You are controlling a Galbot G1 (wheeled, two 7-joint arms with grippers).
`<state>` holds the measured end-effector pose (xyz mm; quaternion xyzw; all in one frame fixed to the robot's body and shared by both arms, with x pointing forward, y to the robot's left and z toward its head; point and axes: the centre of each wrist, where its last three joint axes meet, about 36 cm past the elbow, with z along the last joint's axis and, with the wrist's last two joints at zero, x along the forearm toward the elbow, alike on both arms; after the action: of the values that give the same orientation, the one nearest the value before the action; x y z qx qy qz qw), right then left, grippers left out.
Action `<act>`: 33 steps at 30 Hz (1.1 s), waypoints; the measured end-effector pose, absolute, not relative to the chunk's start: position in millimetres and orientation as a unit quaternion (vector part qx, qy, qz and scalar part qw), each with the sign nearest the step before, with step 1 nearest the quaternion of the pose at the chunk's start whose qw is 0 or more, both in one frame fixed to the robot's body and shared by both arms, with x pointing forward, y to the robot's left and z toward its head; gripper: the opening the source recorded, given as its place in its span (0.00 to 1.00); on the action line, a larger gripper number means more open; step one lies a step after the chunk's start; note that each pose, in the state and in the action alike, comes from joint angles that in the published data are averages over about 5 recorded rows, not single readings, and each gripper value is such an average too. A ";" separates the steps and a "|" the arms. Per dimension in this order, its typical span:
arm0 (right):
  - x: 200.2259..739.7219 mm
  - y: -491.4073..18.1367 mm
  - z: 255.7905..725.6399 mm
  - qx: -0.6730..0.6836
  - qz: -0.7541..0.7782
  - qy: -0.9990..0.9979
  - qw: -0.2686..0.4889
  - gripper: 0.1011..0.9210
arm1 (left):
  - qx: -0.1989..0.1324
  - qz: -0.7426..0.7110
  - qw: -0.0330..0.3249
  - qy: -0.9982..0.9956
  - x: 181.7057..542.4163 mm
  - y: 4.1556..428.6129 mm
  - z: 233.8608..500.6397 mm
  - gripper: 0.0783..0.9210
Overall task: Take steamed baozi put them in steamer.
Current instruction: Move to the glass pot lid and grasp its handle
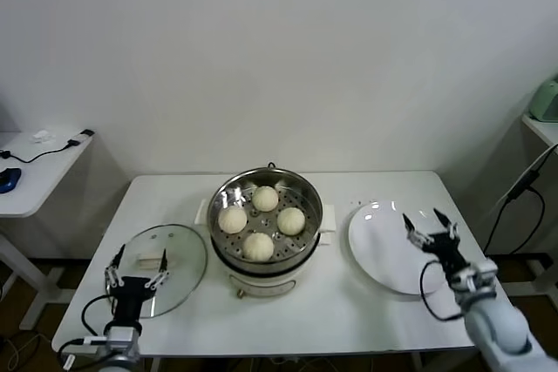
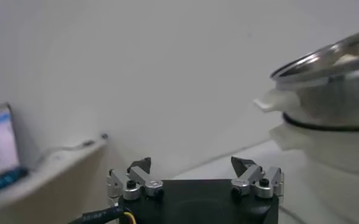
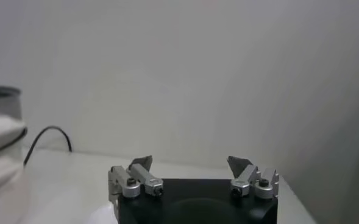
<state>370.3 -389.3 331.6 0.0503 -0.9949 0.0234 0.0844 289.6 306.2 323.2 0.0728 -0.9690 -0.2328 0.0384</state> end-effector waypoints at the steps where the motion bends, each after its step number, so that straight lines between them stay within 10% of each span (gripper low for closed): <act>1: 360.7 -385.7 324.8 0.045 0.019 -0.995 0.088 0.88 | 0.079 -0.253 0.034 -0.964 289.2 308.5 321.0 0.88; 13: 313.2 -347.1 292.6 0.006 -0.004 -0.995 0.095 0.88 | 0.061 -0.533 -0.002 -0.844 282.0 340.5 290.2 0.88; 33: 295.3 -326.7 284.5 -0.009 0.000 -0.995 0.098 0.88 | 0.037 -0.693 0.047 -0.719 305.5 357.2 242.0 0.88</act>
<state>295.3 -326.7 284.5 -0.0091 -0.9951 -0.0002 0.0983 305.5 357.2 242.0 0.0372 -0.7186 -0.6928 0.0469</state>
